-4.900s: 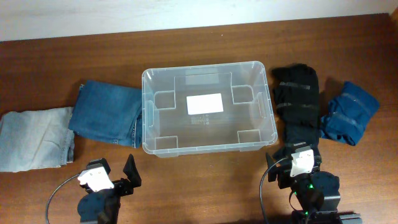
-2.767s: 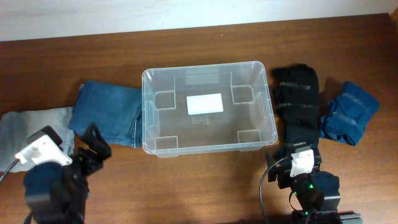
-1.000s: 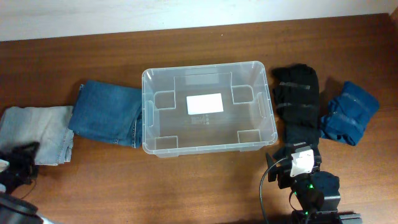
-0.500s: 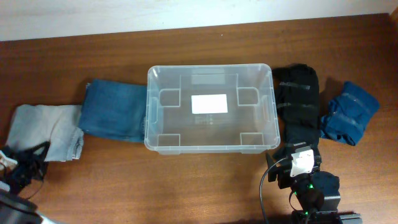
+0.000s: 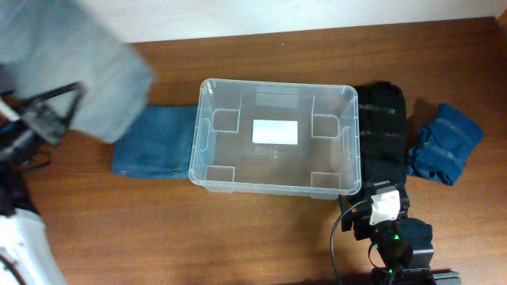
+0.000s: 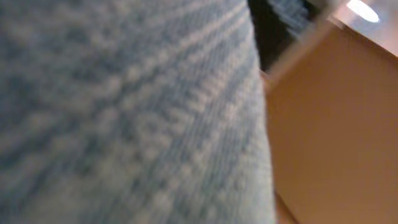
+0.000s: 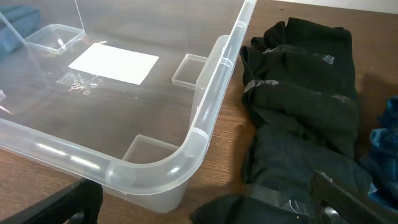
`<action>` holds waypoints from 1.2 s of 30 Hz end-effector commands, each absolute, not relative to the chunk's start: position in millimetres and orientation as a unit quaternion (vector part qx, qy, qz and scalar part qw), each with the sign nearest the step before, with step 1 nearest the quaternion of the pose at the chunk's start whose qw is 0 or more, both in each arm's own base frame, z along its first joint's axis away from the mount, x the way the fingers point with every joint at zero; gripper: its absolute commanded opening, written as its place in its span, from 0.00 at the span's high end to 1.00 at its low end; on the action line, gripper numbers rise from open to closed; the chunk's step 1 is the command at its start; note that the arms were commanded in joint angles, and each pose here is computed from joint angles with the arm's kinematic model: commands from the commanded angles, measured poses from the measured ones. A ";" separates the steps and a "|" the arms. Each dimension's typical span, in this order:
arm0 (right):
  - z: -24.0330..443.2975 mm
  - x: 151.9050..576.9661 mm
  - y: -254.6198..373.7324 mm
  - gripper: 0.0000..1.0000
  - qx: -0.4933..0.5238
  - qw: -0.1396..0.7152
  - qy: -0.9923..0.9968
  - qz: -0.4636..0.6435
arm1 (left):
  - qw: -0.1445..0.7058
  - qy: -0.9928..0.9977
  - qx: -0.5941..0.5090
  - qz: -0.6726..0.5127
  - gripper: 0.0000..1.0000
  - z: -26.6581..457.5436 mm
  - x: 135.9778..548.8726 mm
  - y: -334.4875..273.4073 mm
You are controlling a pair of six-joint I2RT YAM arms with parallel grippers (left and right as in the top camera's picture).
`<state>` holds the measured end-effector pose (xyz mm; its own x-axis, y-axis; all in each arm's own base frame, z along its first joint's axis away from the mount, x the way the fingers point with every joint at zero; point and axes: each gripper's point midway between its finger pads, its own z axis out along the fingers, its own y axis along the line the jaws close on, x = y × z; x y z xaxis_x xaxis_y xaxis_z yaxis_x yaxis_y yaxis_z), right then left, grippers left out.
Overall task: Pack container
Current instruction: 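Lift the light-blue jeans and lay them into the clear box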
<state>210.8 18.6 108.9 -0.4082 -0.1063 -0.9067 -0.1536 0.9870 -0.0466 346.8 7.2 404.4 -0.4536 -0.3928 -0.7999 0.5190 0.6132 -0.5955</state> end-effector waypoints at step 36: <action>107.6 211.2 16.4 0.02 -0.071 0.539 0.839 0.019 | 0.038 0.754 0.213 -0.621 0.99 156.7 332.6 -318.1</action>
<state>210.8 18.6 108.9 -0.4081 -0.1067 -0.9067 -0.1538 0.9870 -0.0469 341.3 -308.9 154.2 -0.9259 0.2333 -0.2971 0.3440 0.1956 -0.9184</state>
